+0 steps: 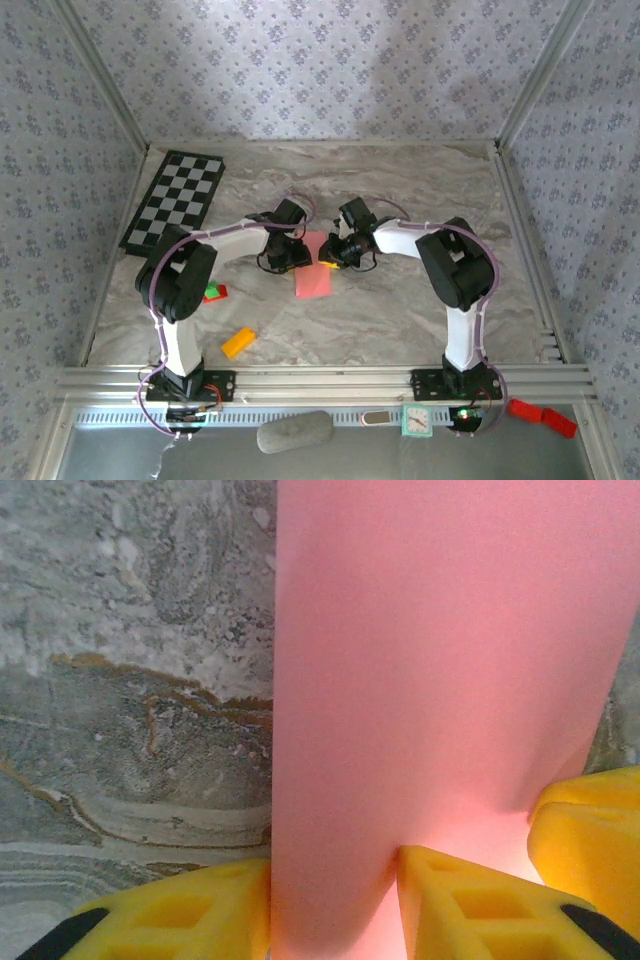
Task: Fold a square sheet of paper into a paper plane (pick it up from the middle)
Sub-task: Hold the square sheet of paper at the center of the table.
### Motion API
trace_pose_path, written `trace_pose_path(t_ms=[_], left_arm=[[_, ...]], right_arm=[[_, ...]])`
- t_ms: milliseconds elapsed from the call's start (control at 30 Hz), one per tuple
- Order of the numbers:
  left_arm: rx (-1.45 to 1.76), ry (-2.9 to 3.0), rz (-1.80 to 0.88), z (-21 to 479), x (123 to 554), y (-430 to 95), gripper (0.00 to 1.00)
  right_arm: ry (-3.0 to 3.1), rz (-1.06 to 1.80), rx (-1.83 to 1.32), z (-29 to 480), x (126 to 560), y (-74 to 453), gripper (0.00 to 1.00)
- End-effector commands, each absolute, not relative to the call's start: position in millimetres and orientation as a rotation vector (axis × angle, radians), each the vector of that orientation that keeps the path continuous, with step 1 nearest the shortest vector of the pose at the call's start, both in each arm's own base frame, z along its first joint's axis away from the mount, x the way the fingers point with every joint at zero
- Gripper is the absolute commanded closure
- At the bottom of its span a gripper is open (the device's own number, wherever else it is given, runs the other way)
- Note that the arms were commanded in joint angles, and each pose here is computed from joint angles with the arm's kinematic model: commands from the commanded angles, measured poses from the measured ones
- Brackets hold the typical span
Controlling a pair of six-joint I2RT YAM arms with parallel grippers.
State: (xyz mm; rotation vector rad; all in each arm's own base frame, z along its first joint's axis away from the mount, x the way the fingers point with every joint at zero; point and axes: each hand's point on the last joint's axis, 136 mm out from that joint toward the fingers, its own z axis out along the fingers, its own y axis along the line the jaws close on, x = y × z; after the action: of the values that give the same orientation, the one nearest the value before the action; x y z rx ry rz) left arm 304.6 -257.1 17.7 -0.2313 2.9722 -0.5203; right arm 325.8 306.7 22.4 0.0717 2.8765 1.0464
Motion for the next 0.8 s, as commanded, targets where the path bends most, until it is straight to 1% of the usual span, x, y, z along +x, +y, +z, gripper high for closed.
trace_pose_path(t_ms=[0,100,233,367,467,533,567,633,667,767], left_arm=[[-0.249,3.068,-0.428,-27.9,286.9,-248.5,0.61],[-0.246,3.027,-0.458,-9.2,296.3,-251.5,0.61],[-0.239,2.914,-0.461,34.5,317.7,-248.0,0.59],[-0.239,2.808,-0.385,72.6,331.1,-232.5,0.56],[-0.218,2.775,-0.350,87.3,333.3,-225.7,0.56],[-0.184,2.768,-0.429,92.2,332.0,-234.9,0.56],[-0.157,2.773,-0.512,93.1,329.4,-245.2,0.57],[-0.122,2.783,-0.670,93.0,324.3,-264.7,0.61],[-0.112,2.785,-0.748,92.3,322.0,-274.1,0.63],[-0.100,2.795,-0.849,87.1,319.1,-286.9,0.71]], right_arm=[[3.009,0.860,0.091,-12.7,308.3,288.0,0.80],[3.041,0.789,0.104,-23.3,302.9,279.8,0.81],[3.072,0.713,0.104,-32.5,297.7,273.3,0.82],[3.091,0.645,0.091,-36.7,296.7,270.0,0.84],[3.099,0.592,0.088,-38.5,297.8,268.0,0.86],[3.107,0.563,0.089,-40.5,297.8,266.2,0.87],[3.115,0.549,0.091,-42.6,296.3,264.9,0.88],[3.133,0.527,0.091,-46.8,292.9,262.3,0.89],[3.111,0.540,0.082,-41.0,301.9,268.4,0.90],[3.120,0.527,0.079,-43.9,301.0,268.3,0.91]])
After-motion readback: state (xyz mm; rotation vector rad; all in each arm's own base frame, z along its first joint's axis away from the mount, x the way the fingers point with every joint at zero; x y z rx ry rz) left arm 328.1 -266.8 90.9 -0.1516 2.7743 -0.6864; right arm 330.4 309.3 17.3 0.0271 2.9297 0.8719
